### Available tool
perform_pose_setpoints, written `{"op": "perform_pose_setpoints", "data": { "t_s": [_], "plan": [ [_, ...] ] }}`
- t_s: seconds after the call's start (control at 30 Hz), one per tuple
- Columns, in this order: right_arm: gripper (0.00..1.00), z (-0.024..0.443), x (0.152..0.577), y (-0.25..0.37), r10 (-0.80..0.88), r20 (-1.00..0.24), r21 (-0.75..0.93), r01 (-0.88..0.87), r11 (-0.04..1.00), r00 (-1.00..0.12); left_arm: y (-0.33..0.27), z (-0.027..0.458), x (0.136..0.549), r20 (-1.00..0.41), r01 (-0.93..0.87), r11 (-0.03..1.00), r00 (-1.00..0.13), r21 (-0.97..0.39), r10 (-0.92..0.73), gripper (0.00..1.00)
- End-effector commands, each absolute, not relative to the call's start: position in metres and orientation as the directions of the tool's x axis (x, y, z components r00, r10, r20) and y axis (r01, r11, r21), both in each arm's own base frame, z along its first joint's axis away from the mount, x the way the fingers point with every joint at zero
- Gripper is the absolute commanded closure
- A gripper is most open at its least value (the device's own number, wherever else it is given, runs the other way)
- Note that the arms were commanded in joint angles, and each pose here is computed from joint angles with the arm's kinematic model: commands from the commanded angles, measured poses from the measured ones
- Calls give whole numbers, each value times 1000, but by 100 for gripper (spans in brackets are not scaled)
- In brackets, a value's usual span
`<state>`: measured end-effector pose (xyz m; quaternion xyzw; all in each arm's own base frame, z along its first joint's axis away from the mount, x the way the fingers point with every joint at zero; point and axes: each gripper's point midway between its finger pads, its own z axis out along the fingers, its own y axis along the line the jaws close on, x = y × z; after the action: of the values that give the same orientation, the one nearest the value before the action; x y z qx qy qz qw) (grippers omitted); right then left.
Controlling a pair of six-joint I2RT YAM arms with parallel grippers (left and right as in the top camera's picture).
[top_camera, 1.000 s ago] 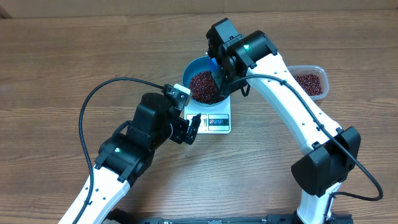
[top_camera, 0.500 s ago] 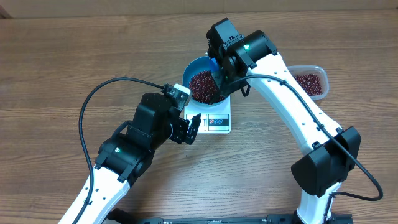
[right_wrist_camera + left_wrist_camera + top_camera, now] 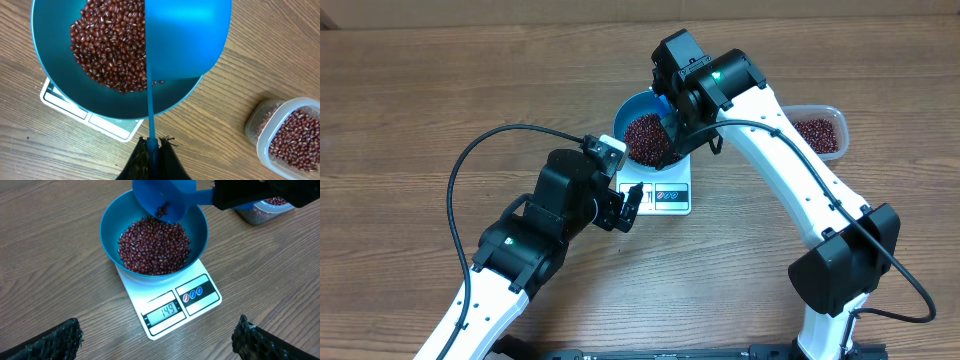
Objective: Scoop item into bowl and weigh 150g on scale
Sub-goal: 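Tilt the blue cup to drop a few beans into the teal bowl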
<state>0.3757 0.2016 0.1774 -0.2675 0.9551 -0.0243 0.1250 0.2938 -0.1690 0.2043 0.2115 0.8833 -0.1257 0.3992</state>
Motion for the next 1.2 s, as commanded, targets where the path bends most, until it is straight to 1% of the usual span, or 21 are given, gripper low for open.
{"op": "perform_pose_setpoints", "data": {
  "t_s": [0.0,1.17],
  "plan": [
    [96,202,379,199,-528,-288,-128,-514,848,-799,-169,199,293,-749,468,882,-605,-60,271,0],
    [96,203,382,205,-505,-315,-108,-498,860,-804,-169,199,293,-749,468,882,-605,-60,271,0]
  ]
}}
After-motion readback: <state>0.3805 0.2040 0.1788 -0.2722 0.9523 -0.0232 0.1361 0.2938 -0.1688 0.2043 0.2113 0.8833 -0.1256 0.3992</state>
